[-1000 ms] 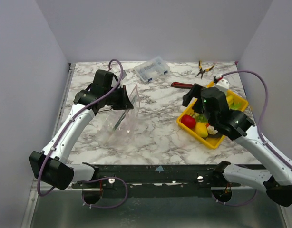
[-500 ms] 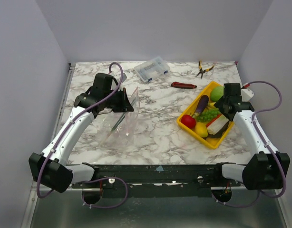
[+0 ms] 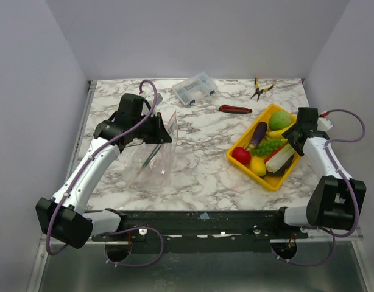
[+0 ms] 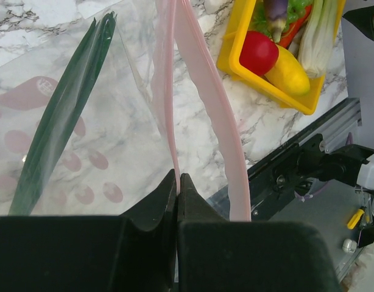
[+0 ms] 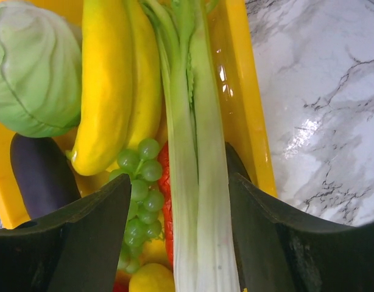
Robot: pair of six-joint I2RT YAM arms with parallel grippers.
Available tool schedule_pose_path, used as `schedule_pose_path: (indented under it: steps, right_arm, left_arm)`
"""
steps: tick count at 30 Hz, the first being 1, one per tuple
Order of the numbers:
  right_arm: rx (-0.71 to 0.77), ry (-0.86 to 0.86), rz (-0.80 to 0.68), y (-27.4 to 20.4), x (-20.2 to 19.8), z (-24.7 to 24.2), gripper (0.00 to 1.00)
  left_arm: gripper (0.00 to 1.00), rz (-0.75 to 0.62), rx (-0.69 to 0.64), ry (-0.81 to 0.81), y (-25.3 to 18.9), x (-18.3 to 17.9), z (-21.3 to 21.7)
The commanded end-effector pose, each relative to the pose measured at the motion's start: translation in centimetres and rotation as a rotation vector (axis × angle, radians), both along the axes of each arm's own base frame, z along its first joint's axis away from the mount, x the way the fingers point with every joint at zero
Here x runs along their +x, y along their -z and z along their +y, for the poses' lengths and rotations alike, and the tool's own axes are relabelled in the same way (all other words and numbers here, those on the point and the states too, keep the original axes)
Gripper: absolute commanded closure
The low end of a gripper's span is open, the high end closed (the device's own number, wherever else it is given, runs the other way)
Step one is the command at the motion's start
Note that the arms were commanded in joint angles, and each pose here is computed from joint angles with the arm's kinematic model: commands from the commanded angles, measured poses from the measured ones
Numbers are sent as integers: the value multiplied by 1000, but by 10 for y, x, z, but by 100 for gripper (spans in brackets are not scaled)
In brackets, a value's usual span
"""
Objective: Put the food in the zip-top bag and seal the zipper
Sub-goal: Pick up the fake vegetable from the bin.
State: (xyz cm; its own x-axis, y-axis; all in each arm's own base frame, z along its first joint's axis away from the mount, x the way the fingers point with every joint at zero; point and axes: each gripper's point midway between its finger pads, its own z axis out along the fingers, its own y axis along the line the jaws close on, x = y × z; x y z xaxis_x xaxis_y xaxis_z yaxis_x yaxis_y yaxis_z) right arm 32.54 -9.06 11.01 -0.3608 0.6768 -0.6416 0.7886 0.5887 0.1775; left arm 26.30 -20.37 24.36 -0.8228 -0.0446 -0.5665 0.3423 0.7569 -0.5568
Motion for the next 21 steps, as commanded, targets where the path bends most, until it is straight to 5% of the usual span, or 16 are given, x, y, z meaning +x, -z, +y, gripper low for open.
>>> schedule_pose_path:
  steps: [1,11,21]
  right_arm:
    - [13,-21,-7,11,3,-7,32]
    - [66,-28,-4,44,16,-17,30]
    - [101,-58,-78,46,26,-13,63]
  left_arm:
    - [100,-39,-24,39,-9,-7,-5]
    - [100,-36,-20,45,-7,-7,-6]
    - [100,-43,8,32,-4,-3,-2]
